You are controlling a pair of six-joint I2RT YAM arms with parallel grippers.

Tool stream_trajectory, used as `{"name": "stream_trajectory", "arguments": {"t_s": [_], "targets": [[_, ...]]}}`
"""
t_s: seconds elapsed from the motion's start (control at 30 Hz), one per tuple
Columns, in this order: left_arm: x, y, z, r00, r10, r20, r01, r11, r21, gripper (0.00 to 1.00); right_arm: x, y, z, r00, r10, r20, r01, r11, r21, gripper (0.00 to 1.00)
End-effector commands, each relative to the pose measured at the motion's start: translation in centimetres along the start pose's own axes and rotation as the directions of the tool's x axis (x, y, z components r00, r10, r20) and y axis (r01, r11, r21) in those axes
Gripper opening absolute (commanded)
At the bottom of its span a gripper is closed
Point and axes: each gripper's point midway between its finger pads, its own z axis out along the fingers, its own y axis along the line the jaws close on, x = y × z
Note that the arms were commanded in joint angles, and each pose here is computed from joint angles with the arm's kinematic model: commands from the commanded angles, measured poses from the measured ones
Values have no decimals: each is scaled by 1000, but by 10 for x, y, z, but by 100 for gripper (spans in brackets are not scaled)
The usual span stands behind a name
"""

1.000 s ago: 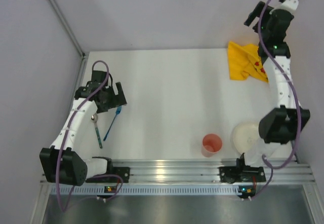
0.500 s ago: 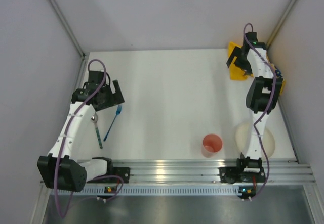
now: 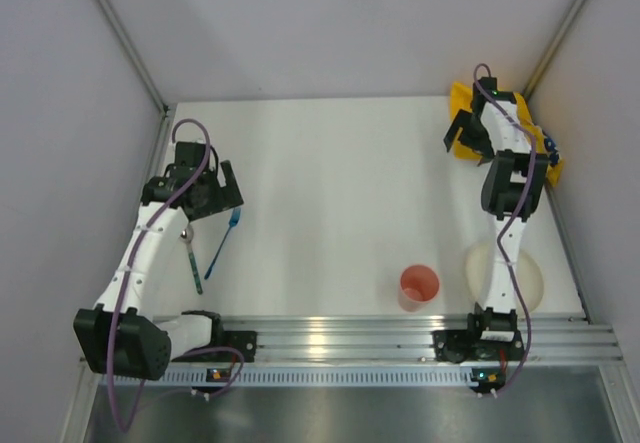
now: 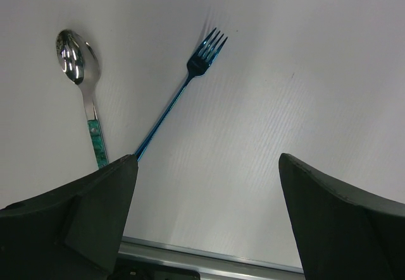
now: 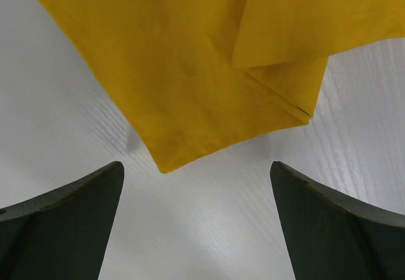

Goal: Set the dinner table for one person

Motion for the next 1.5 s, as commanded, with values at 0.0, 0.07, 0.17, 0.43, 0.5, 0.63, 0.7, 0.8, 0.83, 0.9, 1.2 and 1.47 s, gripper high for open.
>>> {"name": "stream_trajectory", "arguments": {"t_s": [0.0,0.07,0.17,0.43,0.5,0.63,0.7,0.8,0.83,0.9,1.2,1.47], "targets": [[7,6,2,1000,21,-22,-22,999,-27,98,-15,5,-3,999,-21,44,20,1000,10,99],[8,5,3,999,22,-27,-22,999,-26,98,-19,7,1,998,-22,56,22,1000,7,99],[10,6,5,999,23,-35,-24,999,-29,99,-19,9,11,998,-27,51,27,1000,7,97],[12,6,7,999,16,-52,-18,999,-33,98,-11,13,33,994,-102,48,98,992,80,74],[12,5,7,999,13,-53,-14,1000,-27,99,-8,16,33,991,-130,42,126,988,85,57],[14,4,6,998,4,-62,-6,1000,-24,98,5,19,40,987,-160,0,159,984,84,14],[17,3,7,998,0,-70,-1,1000,-17,98,8,21,39,984,-175,-7,175,981,83,3],[20,1,8,997,-2,-82,2,1000,-6,98,5,27,24,984,-180,10,180,982,57,0],[21,-2,8,996,-2,-86,3,1000,7,98,6,45,6,978,-203,39,202,979,26,0],[21,-3,8,996,-2,-92,3,1000,13,98,13,66,-12,975,-218,51,219,975,-24,0],[20,-9,3,998,-16,-66,20,998,58,98,116,197,-167,952,-276,132,304,894,-329,0],[20,-16,0,998,-22,-55,27,994,103,99,228,256,-234,929,-371,4,306,760,-574,100]]}}
